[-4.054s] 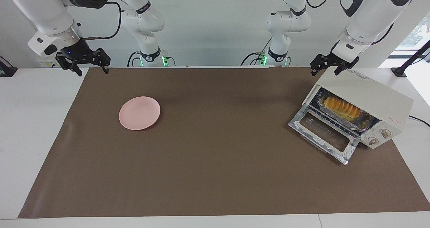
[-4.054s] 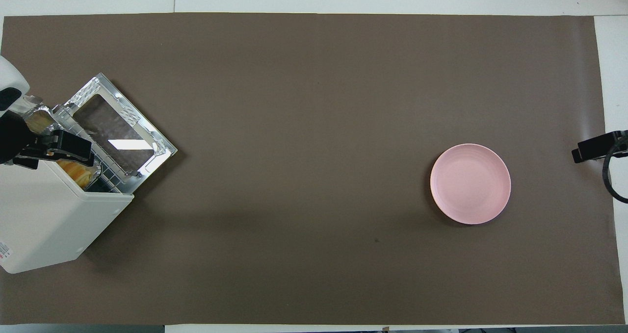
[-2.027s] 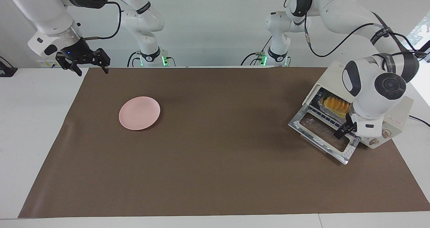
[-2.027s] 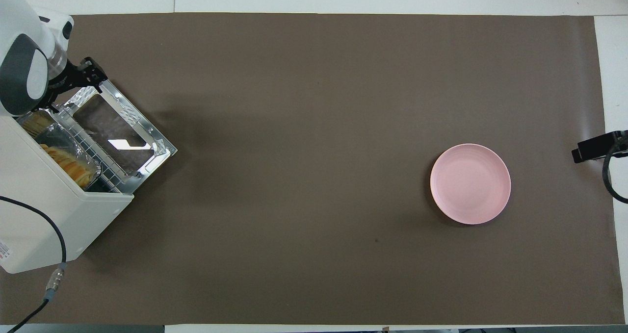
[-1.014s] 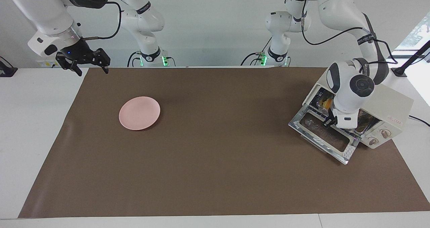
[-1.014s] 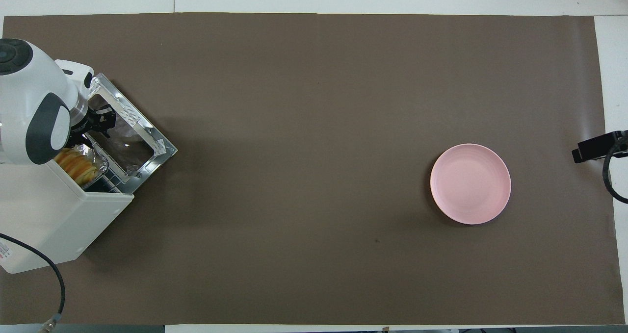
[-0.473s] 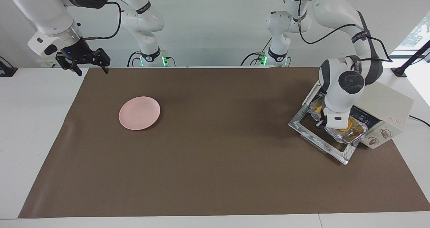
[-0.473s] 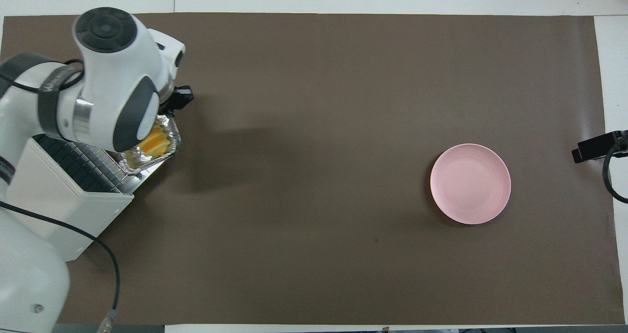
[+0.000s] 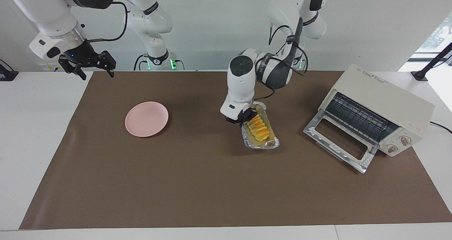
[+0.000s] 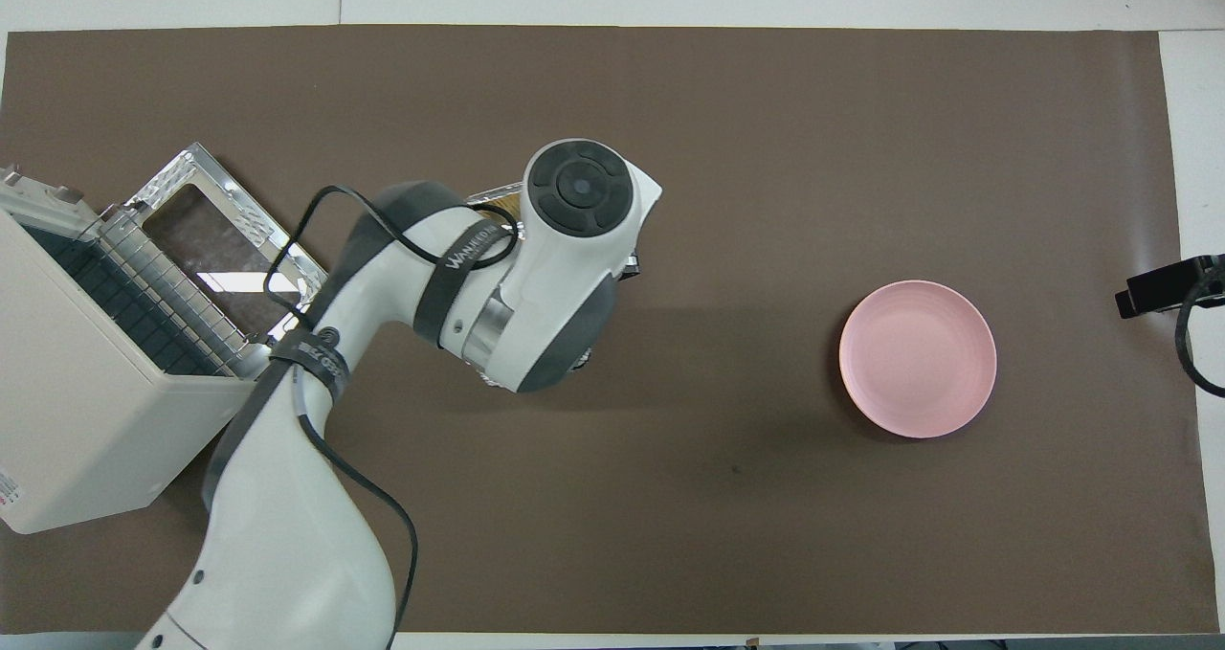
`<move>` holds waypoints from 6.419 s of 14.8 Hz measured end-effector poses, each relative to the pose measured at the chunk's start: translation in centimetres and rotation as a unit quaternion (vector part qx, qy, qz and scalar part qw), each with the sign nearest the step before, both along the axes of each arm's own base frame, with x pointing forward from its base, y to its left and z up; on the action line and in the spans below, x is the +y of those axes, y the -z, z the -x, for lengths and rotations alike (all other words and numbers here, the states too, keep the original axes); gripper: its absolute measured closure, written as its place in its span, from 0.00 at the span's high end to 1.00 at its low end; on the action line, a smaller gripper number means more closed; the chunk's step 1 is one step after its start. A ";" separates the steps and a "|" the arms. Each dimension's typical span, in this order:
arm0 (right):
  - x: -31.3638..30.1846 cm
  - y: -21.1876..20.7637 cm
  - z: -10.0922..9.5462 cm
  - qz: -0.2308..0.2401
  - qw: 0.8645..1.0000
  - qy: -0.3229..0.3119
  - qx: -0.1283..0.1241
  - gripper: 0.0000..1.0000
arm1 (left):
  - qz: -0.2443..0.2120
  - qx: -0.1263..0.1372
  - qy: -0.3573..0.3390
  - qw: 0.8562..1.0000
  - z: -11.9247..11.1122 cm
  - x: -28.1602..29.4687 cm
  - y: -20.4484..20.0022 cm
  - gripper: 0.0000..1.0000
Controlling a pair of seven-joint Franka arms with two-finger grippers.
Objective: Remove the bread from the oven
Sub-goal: 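Pull the foil tray out of the oven with the left gripper, then reach the right gripper to the foil tray and grasp its rim, then drag the foil tray with the right gripper past the pink plate, then grasp the bread rolls in the tray with the right gripper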
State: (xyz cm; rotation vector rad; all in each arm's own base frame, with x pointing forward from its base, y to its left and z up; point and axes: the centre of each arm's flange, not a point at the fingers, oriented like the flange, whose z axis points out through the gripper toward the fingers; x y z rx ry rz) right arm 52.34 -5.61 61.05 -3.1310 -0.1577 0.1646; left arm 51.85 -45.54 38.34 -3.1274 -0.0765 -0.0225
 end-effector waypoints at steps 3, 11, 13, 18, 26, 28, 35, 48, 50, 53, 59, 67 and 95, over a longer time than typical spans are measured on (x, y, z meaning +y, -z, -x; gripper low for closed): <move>0.0 0.0 0.0 0.000 1.000 0.000 0.000 1.00 | 0.020 -0.004 0.017 1.000 1.7 -3.4 2.3 0.02; 0.3 0.3 0.5 -0.002 1.000 -0.002 0.022 1.00 | 0.015 -0.002 0.006 1.000 1.6 -3.8 3.5 0.37; 0.3 0.4 0.7 -0.003 1.000 -0.002 0.029 1.00 | 0.009 -0.001 -0.009 1.000 0.7 -3.1 2.1 0.59; 2.6 0.3 0.5 0.000 1.000 0.001 0.028 1.00 | 0.006 -0.003 -0.128 0.992 -6.5 12.9 -11.4 1.00; 21.7 4.8 0.1 0.006 0.998 0.044 -0.046 1.00 | 0.017 0.125 -0.042 0.991 -3.5 44.5 -21.7 1.00; 26.4 7.4 -0.3 -0.010 0.996 0.059 -0.062 1.00 | 0.023 0.134 -0.040 0.990 -1.6 46.1 -21.9 1.00; 36.1 21.6 -4.1 -0.038 0.993 0.078 -0.085 1.00 | 0.005 0.133 0.009 0.991 0.2 41.4 -21.7 1.00; 38.8 29.5 -4.8 -0.018 0.994 0.064 -0.081 0.52 | 0.004 0.141 0.017 0.990 -0.7 40.9 -20.2 1.00; 38.9 29.4 -5.0 -0.023 0.994 0.067 -0.087 0.30 | 0.003 0.140 0.022 0.990 -0.6 40.5 -20.2 1.00; 38.9 29.3 -5.0 -0.024 0.993 0.069 -0.088 0.02 | 0.003 0.139 0.027 0.990 -0.6 40.0 -20.2 1.00; 38.5 24.3 -7.4 -0.019 0.993 0.080 -0.088 0.02 | 0.003 0.133 0.026 0.991 -0.4 40.2 -20.7 1.00; 18.3 22.1 -16.4 -0.022 0.994 0.045 -0.097 0.02 | 0.005 0.121 0.020 0.992 0.1 40.9 -22.0 1.00; 14.6 25.0 -20.5 0.018 0.991 -0.052 -0.121 1.00 | 0.005 0.121 0.020 0.992 0.1 40.9 -22.0 1.00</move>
